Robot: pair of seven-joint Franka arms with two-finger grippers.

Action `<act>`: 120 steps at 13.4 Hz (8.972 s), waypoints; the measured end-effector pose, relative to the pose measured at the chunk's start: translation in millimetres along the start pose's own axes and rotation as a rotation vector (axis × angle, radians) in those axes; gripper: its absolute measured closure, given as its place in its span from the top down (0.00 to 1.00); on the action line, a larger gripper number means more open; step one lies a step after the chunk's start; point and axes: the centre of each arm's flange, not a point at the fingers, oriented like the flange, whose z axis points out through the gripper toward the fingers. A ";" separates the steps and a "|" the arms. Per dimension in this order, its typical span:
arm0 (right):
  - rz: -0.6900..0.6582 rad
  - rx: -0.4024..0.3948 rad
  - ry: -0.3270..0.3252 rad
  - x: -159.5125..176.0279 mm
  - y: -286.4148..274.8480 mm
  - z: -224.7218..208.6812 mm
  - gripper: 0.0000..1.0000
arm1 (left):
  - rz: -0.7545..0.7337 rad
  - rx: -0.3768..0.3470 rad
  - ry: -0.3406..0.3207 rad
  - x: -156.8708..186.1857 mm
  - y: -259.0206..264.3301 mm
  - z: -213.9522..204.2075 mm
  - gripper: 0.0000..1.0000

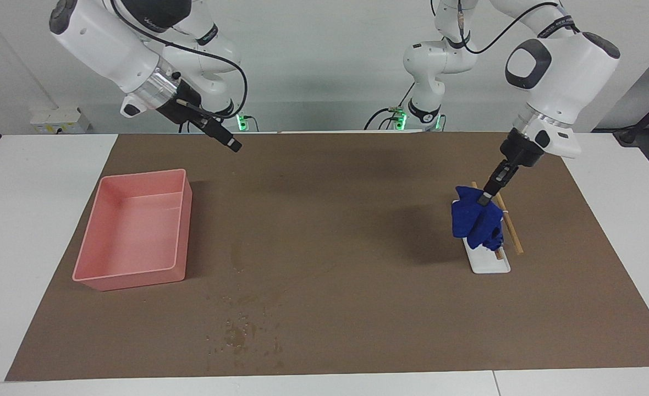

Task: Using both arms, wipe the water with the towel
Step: 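Lift the towel toward the center while the right gripper reaches it, then grasp the towel with the right gripper from the left gripper, then lower the towel with the right gripper while the left gripper withdraws, then wipe the towel over the water spill with the right gripper, then carry the towel into the pink bin with the right gripper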

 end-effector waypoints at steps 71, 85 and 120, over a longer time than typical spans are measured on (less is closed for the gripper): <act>-1.263 -0.405 0.277 199.5 50.8 191.9 0.22 | 1.074 0.450 -0.171 25.2 -45.8 -79.2 1.00; -1.311 -0.429 0.218 204.5 5.6 244.5 0.22 | 1.081 0.443 -0.161 28.1 -45.2 -74.9 1.00; -1.598 -0.836 0.185 213.0 98.7 -55.6 0.22 | 1.080 0.443 -0.160 28.4 -45.3 -75.0 1.00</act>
